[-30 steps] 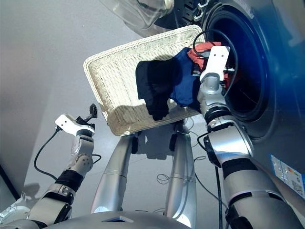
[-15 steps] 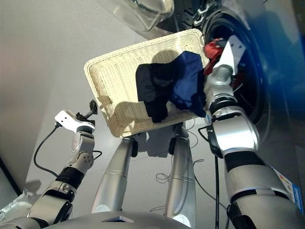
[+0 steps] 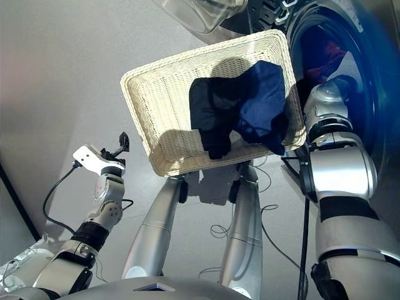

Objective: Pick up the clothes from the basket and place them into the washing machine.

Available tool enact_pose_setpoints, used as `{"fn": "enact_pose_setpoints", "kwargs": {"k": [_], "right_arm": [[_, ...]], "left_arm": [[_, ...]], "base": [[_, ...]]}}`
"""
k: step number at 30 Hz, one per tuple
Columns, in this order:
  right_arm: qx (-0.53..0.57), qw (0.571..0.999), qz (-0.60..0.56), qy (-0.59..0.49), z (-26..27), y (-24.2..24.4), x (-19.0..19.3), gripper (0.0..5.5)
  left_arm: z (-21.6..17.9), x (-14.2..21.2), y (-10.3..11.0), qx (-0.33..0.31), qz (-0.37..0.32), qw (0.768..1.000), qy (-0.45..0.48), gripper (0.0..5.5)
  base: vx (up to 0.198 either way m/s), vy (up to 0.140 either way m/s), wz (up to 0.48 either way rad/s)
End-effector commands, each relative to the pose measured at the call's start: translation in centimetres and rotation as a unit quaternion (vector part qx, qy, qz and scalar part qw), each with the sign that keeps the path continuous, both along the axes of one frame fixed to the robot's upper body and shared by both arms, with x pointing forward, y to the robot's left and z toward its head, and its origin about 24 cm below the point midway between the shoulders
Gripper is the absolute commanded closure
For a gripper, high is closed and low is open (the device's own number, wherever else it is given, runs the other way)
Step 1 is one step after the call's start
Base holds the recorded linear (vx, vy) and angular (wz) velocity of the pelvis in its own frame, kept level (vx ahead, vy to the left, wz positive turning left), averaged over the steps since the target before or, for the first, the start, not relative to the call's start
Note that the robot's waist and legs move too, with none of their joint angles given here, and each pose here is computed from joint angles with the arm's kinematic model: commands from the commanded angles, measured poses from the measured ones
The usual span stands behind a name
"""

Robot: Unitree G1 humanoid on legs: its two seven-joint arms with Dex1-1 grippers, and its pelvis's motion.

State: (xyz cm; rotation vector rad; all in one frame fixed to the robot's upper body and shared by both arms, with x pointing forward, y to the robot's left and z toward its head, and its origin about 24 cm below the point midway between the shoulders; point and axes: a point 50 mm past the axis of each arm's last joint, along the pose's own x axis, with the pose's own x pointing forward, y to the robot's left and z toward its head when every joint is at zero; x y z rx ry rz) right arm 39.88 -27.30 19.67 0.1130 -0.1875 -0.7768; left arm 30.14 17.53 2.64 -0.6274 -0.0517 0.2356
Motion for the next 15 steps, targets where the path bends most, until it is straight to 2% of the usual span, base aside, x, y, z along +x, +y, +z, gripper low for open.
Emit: {"fn": "enact_pose_setpoints", "kwargs": {"k": [1,2,4,8,12,15], "right_arm": [[-0.013,0.998,0.069,-0.007,-1.4,1.9,0.4,0.00],[0.032,0.996,0.074,-0.033,-1.7,2.2,0.3,0.00],[-0.018,0.996,0.093,0.000,-2.9,3.9,0.5,0.00],[0.016,0.988,0.150,-0.016,-4.8,5.7,0.3,0.00],[0.011,0.977,0.210,-0.026,-6.9,7.7,-0.7,0.00],[-0.010,0.968,0.250,-0.025,-8.2,8.9,-1.5,0.00]], "left_arm": [[1.1,0.0,2.1,0.011,0.033,0.999,-0.034,0.00],[1.1,0.1,2.2,0.000,0.041,0.999,-0.036,0.00],[0.9,0.0,2.6,-0.006,0.055,0.998,-0.032,0.00],[1.0,0.2,2.7,-0.013,0.062,0.997,-0.036,0.00],[1.0,0.4,2.8,0.020,0.060,0.998,-0.031,0.00],[1.2,0.7,2.3,0.075,0.039,0.996,-0.027,0.00]], "base": [[0.000,0.000,0.000],[0.000,0.000,0.000],[0.000,0.000,0.000],[0.000,0.000,0.000],[0.000,0.000,0.000],[0.000,0.000,0.000]]}}
